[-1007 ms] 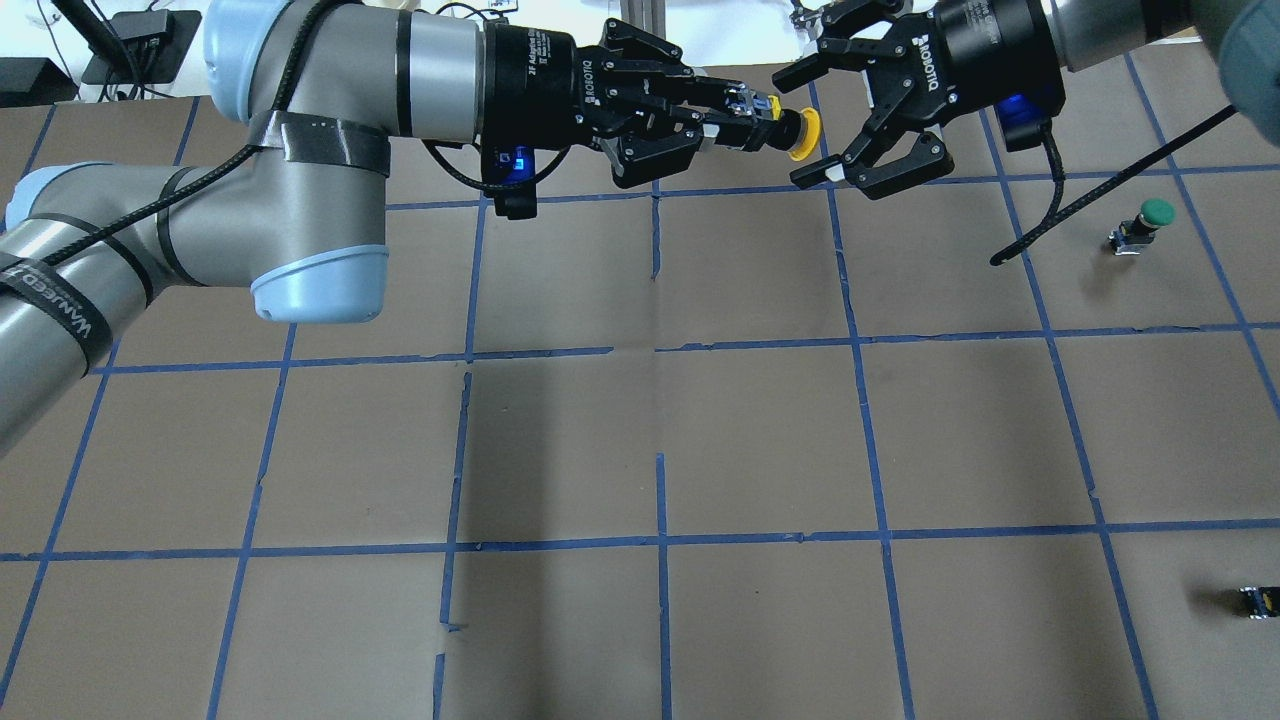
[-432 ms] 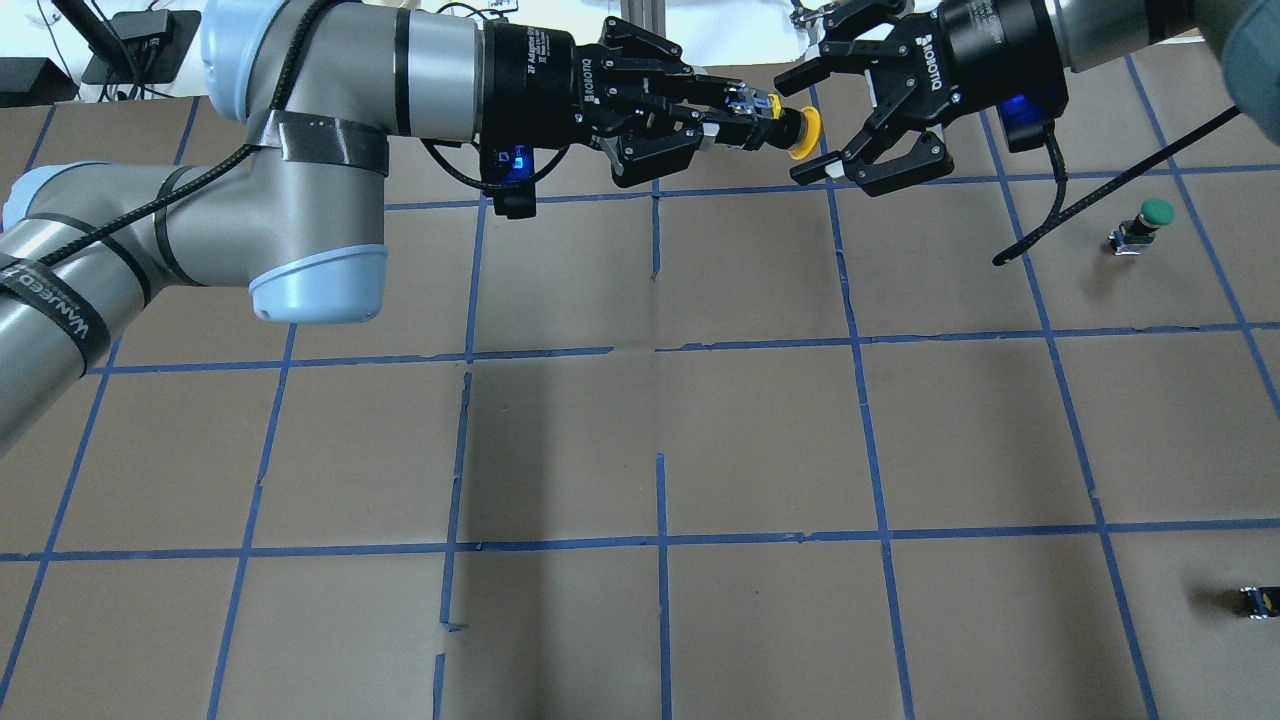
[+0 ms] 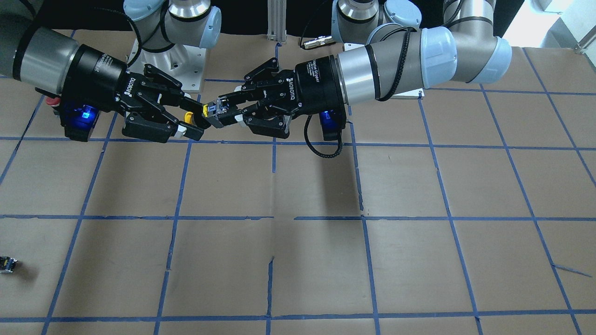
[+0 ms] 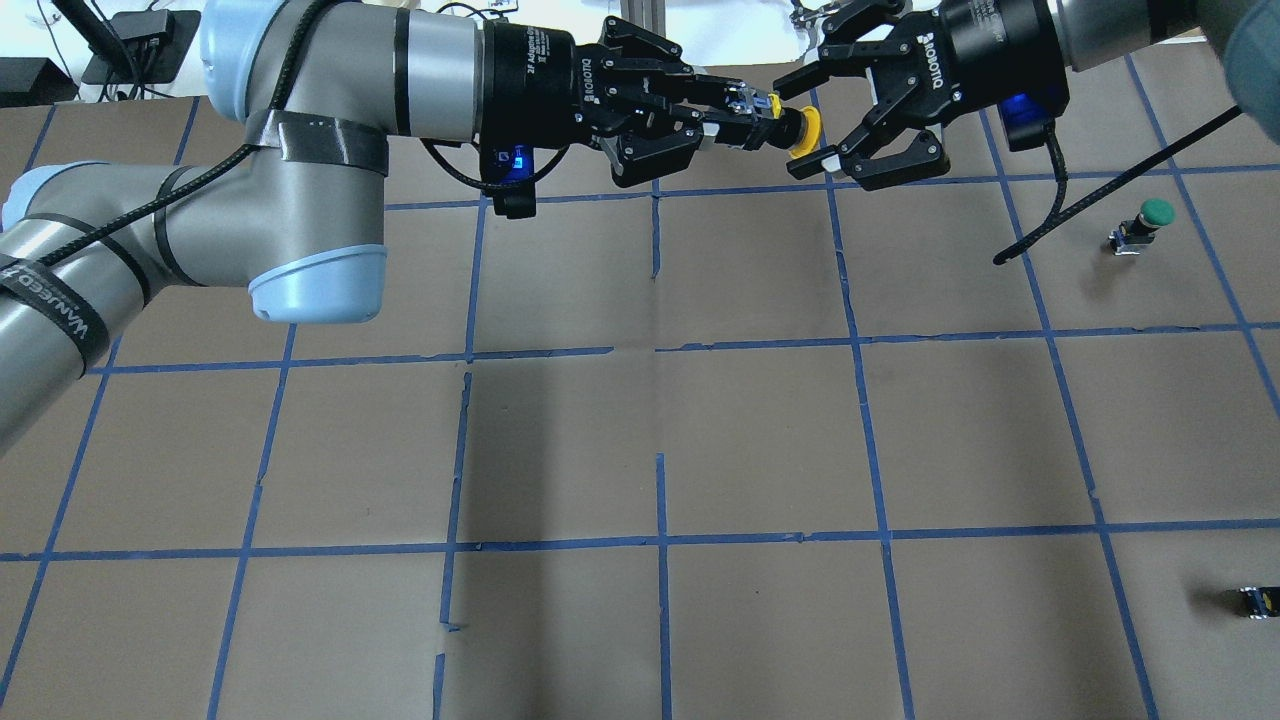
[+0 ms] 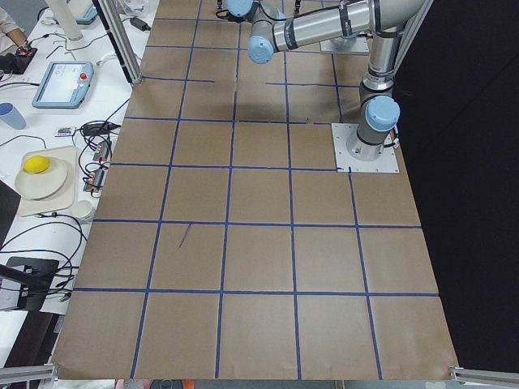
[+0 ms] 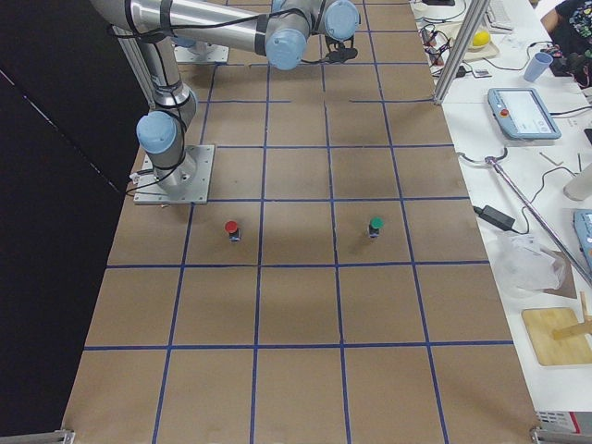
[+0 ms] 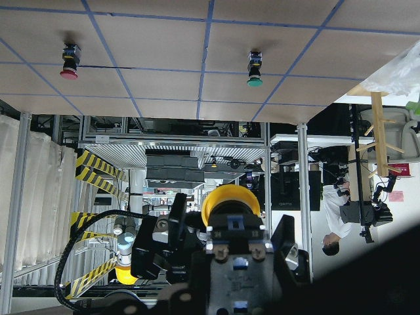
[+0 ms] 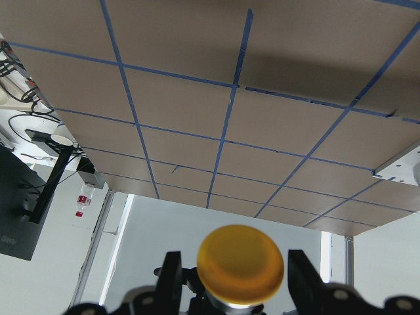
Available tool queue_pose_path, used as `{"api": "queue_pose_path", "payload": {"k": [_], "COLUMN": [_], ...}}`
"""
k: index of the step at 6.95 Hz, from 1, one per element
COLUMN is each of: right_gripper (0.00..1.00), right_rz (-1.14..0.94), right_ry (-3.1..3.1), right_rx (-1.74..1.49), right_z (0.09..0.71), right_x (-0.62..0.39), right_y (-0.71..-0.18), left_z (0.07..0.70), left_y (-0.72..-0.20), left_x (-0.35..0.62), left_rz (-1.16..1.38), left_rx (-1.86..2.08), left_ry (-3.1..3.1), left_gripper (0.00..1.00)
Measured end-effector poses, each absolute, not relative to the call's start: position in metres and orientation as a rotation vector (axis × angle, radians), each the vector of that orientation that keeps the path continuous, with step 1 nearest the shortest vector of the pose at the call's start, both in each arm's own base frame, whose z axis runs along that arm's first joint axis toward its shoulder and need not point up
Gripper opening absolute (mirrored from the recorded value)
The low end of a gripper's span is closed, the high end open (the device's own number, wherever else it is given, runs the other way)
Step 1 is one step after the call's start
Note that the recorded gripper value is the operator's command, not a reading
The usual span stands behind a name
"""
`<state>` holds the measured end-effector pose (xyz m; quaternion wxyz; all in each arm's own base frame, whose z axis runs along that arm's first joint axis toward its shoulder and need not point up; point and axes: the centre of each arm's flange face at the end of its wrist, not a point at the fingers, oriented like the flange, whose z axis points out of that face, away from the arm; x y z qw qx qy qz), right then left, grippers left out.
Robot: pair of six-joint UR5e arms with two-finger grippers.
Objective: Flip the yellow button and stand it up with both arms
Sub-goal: 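Close the right gripper on the yellow button's cap beside the left gripper, then open the left gripper and pull the button away with the right gripper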
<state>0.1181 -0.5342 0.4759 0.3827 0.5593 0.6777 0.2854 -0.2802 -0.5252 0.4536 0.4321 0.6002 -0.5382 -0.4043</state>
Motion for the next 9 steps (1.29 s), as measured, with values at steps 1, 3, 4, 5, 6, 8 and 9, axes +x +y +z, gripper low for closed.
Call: {"api": "queue_pose_path", "payload": {"k": [1,3,4,5,6,8,9], "right_gripper": [0.16,0.13,0.13,0.13,0.12,0.11,0.06], "right_rz": [0.727,0.726,0.726,0.726,0.726,0.725,0.724], "right_ry": [1.728,1.728,1.728,1.728,1.728,1.728,1.727], "right_rx": [1.425,1.424,1.424,1.424,1.425,1.425,1.425], "right_z": [0.4761,0.4763,0.4763,0.4763,0.4763,0.4764,0.4764], "right_x": [0.1181,0.1181,0.1181,0.1181,0.1181,0.1180,0.1179], "right_y": [-0.5343,-0.5344,-0.5345,-0.5345,-0.5345,-0.5346,-0.5346], "left_z": [0.4527,0.4523,0.4520,0.4517,0.4513,0.4500,0.4497], "left_y": [-0.5257,-0.5260,-0.5261,-0.5262,-0.5263,-0.5266,-0.5270], "left_x": [-0.2802,-0.2802,-0.2803,-0.2803,-0.2804,-0.2812,-0.2814], "left_rz": [-1.008,-1.008,-1.008,-1.007,-1.003,-0.991,-0.983], "left_rx": [1.497,1.497,1.497,1.496,1.496,1.497,1.491], "left_ry": [-1.342,-1.342,-1.342,-1.343,-1.346,-1.354,-1.357], "left_gripper": [0.02,0.04,0.19,0.86,0.95,0.95,0.94]}}
